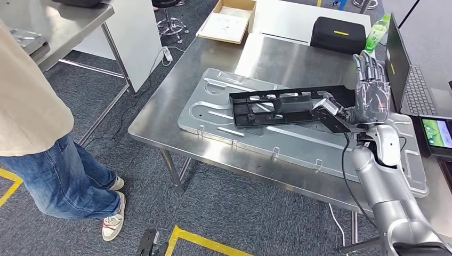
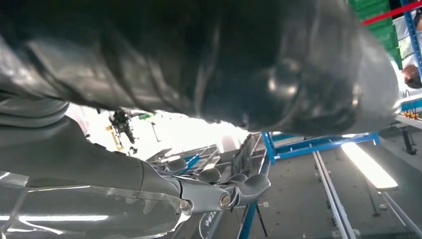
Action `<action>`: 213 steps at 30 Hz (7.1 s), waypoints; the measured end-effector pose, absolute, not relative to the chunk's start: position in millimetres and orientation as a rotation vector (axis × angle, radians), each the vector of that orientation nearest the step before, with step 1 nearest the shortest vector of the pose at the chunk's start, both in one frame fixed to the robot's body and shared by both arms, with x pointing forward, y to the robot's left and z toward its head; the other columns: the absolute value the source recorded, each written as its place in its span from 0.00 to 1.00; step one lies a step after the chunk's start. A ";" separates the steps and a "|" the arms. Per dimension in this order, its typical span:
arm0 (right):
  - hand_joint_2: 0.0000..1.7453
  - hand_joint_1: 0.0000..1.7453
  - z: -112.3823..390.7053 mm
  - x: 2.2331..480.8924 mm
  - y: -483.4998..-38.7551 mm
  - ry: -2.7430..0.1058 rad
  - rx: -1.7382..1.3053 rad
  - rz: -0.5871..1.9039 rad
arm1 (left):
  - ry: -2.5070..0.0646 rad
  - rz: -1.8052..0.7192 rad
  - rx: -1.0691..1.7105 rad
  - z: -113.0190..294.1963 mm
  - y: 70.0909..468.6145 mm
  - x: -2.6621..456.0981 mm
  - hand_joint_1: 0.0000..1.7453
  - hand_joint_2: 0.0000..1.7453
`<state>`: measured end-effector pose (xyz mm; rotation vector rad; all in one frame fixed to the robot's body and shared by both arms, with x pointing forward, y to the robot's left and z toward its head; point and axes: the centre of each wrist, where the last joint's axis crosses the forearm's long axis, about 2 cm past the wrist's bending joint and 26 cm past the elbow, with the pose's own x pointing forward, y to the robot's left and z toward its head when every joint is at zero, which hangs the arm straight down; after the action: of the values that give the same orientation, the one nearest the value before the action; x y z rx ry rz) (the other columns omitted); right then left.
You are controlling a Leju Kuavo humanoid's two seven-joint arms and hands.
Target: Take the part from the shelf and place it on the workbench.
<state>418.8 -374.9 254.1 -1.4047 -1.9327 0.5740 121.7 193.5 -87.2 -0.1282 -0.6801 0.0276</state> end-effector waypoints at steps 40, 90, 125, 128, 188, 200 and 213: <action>0.00 0.00 245.5 383.1 -386.4 -2.068 -1.400 0.523 | -0.719 0.015 -0.122 -87.0 191.2 120.6 0.00 0.00; 0.00 0.00 260.1 336.5 -389.7 -2.256 -1.438 0.325 | -0.646 0.000 -0.097 -90.5 194.1 109.1 0.00 0.00; 0.00 0.00 232.7 269.4 -339.9 -2.478 -1.288 0.125 | -0.596 0.026 -0.003 -102.0 228.8 80.3 0.00 0.00; 0.00 0.00 234.3 268.6 -332.4 -2.501 -1.268 0.111 | -0.604 0.038 -0.003 -102.1 228.9 80.1 0.00 0.00; 0.00 0.00 210.4 230.4 -318.5 -2.503 -1.257 -0.017 | -0.582 0.042 0.060 -106.5 249.9 66.6 0.00 0.00; 0.00 0.00 208.4 231.2 -317.2 -2.483 -1.267 0.000 | -0.577 0.043 0.056 -106.4 248.2 66.0 0.00 0.00; 0.00 0.00 189.8 240.3 -316.5 -2.364 -1.316 0.147 | -0.591 0.038 0.044 -105.0 246.1 73.6 0.00 0.00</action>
<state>240.3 -316.5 189.8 -1.3164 -2.3644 0.1474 73.6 246.1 -105.0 0.0444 -0.5911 0.0379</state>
